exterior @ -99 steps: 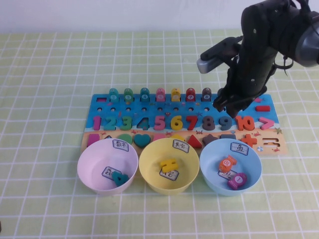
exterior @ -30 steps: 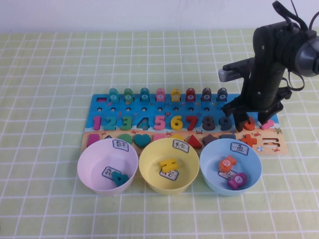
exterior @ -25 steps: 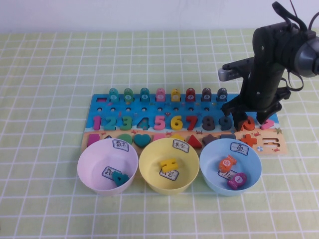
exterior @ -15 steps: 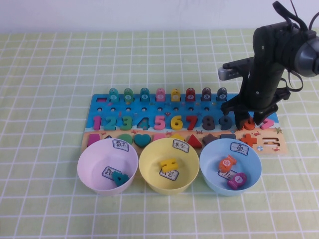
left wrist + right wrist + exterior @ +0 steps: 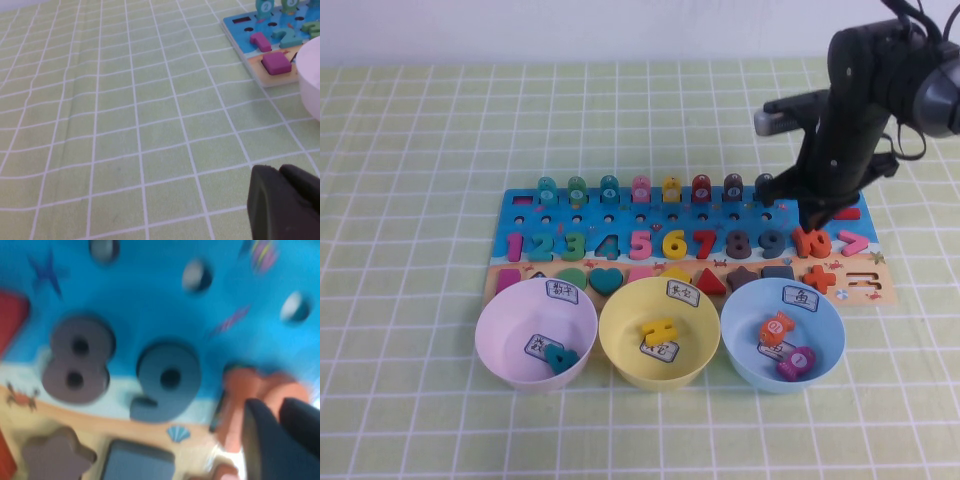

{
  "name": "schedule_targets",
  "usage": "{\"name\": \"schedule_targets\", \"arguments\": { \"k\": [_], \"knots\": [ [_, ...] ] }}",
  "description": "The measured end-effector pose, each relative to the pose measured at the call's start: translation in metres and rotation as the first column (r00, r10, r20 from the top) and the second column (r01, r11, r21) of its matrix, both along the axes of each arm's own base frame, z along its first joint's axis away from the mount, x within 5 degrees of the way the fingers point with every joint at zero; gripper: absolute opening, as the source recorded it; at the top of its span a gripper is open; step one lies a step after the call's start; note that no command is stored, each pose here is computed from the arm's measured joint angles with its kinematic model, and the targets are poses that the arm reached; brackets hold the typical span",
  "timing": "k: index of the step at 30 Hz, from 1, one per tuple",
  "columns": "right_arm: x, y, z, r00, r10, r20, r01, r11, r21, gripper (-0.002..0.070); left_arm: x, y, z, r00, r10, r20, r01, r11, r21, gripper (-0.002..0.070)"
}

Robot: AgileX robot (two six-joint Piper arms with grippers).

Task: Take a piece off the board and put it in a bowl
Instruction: Pick up the "number 10"

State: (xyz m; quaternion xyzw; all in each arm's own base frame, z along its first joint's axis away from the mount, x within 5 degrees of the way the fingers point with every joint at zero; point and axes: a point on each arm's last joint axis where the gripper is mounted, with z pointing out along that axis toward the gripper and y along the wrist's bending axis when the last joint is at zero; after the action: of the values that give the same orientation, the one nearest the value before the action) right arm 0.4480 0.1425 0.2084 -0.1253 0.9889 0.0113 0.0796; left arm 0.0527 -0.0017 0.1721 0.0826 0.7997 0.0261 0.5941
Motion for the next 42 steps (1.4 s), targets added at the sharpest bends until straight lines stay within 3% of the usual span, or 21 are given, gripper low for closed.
{"name": "schedule_targets", "arguments": {
  "k": [4,15,18,23,26,42],
  "knots": [
    [0.006,0.001,0.015,0.998,0.004,0.058,-0.004,1.0,0.008,-0.0002,0.0,0.0,0.0,1.0,0.0,0.0,0.0,1.0,0.0,-0.0004],
    [0.007,0.003,0.021,0.996,0.04,0.075,-0.042,0.999,0.021,-0.0001,0.0,0.0,0.0,1.0,0.0,0.0,0.0,1.0,0.0,-0.0004],
    [0.007,0.005,0.021,0.996,0.052,0.07,-0.055,0.998,0.038,0.0067,0.0,0.0,0.0,1.0,0.0,0.0,0.0,1.0,0.0,-0.0004],
    [0.006,0.005,0.018,0.996,0.071,0.062,-0.074,0.997,0.037,0.0343,0.0,0.0,0.0,1.0,0.0,0.0,0.0,1.0,0.0,-0.0004],
    [0.004,0.003,0.012,0.996,0.074,0.042,-0.075,0.997,0.018,0.0428,0.0,0.0,0.0,1.0,0.0,0.0,0.0,1.0,0.0,-0.0004],
    [0.005,0.0,0.005,0.996,0.081,0.033,-0.08,0.997,-0.023,0.0385,0.0,0.0,0.0,1.0,0.0,0.0,0.0,1.0,0.0,-0.0004]
  ]
}}
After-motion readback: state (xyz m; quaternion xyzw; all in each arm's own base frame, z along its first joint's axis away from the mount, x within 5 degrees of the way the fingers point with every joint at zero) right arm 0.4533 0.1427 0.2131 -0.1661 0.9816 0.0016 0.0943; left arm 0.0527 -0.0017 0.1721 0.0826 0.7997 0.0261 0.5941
